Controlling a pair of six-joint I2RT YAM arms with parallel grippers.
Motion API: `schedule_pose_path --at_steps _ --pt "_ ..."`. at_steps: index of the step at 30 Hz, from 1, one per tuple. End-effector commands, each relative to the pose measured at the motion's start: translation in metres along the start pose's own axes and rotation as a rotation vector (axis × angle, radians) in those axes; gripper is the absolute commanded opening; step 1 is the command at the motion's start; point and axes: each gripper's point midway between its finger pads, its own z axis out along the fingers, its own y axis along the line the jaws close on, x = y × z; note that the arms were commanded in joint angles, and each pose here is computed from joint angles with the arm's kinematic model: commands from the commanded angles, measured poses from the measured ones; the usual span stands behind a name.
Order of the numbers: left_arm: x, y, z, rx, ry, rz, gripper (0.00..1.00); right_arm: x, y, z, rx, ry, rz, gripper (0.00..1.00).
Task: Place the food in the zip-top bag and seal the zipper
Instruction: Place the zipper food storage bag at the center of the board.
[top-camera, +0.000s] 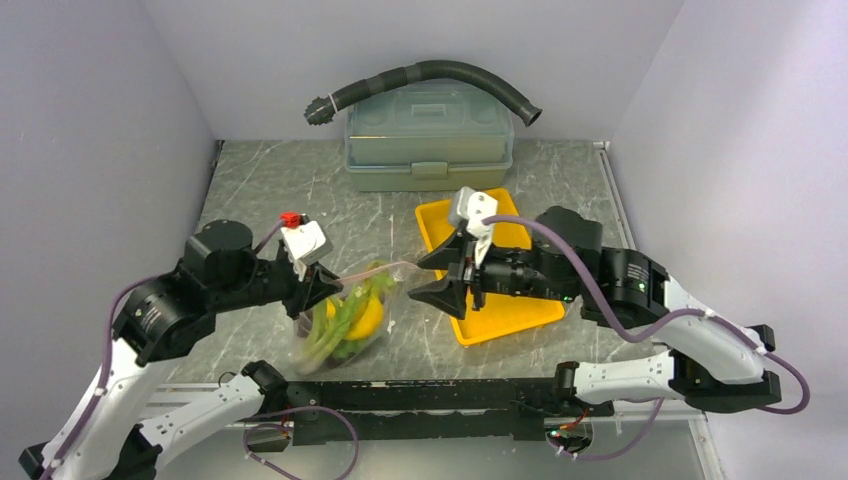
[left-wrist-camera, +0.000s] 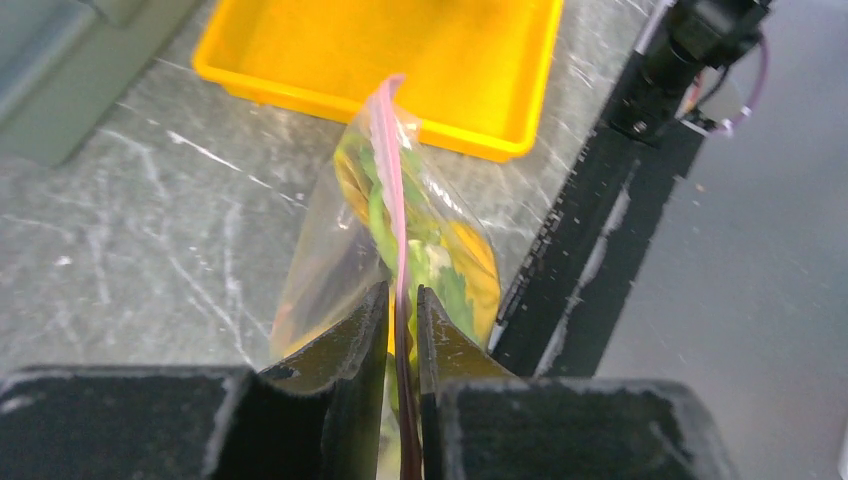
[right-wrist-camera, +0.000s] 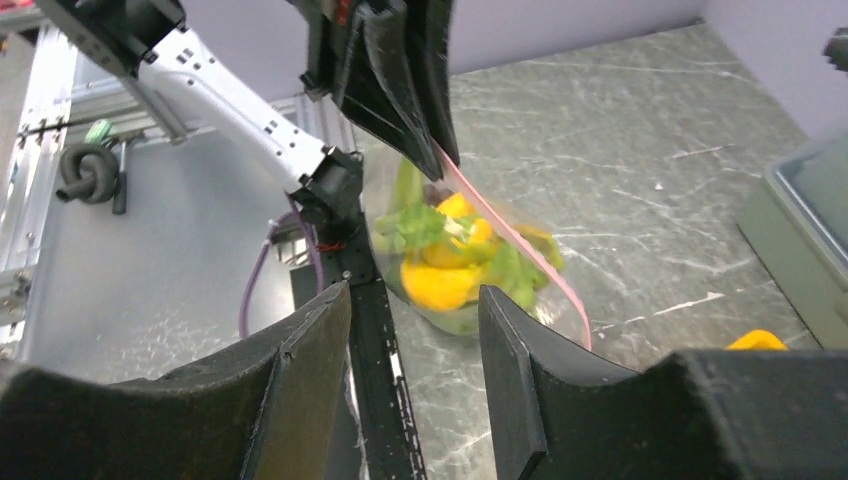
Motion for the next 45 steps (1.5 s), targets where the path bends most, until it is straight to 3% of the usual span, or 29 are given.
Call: schedule_pose_path --at_steps 1,7,19,28,34,45 --pt "-0.052 0.027 -0.018 -0.182 -0.209 0.062 0.00 -0.013 -0.021 -0.014 0.124 -0.104 0.024 0.53" --pt "-0.061 0.053 -0.028 -0.335 -0.241 0.074 0.00 0.000 -0.029 -0.025 0.174 -0.128 0.049 0.54" --pt "-0.073 0.124 -0.033 -0.698 -0.163 0.140 0.00 0.013 -0.032 -0.031 0.192 -0.145 0.075 0.52" --pt "-0.091 0.183 -0.016 -0.946 -0.049 0.343 0.00 0.012 -0.032 -0.036 0.197 -0.163 0.075 0.50" --pt "-0.088 0.195 0.022 -0.909 -0.014 0.393 0.00 0.015 -0.033 -0.043 0.205 -0.175 0.080 0.49" --pt "-0.018 0.161 0.117 -0.646 0.044 0.164 0.00 0.023 -0.037 -0.055 0.234 -0.170 0.089 0.48"
